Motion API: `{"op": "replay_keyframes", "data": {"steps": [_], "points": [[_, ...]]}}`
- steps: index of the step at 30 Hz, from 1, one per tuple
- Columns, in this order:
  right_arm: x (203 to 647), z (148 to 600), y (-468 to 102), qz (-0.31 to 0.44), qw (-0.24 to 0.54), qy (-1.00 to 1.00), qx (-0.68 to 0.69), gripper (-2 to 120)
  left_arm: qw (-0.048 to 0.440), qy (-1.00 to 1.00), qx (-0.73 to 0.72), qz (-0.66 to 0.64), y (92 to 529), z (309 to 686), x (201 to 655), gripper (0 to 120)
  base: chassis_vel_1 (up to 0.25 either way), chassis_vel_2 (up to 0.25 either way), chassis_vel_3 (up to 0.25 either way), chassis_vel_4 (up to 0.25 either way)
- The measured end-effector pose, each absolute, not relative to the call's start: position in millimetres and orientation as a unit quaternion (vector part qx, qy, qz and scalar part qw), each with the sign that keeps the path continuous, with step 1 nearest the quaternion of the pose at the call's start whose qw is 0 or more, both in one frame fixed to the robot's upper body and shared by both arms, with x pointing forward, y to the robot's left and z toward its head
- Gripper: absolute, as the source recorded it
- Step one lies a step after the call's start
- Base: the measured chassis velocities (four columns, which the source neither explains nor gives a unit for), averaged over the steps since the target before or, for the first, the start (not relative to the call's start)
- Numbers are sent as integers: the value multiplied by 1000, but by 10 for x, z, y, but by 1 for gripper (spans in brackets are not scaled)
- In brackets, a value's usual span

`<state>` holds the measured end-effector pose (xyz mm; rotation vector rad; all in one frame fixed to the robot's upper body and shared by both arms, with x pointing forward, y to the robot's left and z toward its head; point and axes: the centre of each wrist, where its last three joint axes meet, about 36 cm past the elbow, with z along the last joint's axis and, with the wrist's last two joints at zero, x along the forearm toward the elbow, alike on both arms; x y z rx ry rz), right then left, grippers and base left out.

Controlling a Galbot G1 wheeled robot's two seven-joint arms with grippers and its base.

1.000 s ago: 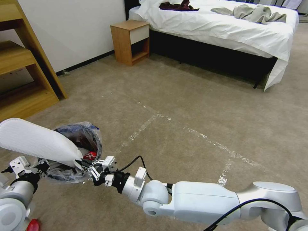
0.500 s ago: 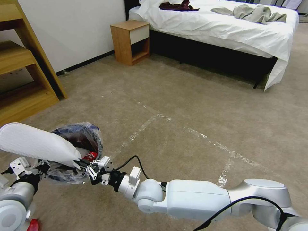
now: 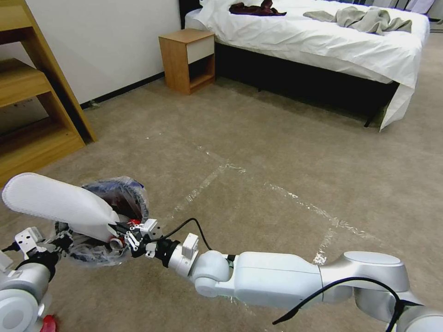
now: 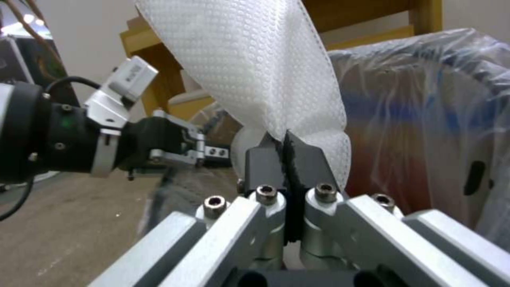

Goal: Pick up the trash bin and place the garbage on the floor into it.

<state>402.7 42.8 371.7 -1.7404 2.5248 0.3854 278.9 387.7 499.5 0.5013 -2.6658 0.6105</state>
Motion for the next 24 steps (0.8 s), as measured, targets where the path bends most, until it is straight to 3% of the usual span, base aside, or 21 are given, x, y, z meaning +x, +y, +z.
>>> {"op": "replay_keyframes", "data": {"steps": [24], "points": [[4042,3547,500,111,0,826,-553,0,174,-944,174,219,3832,5032,2767,0,0,0,0,0]]}}
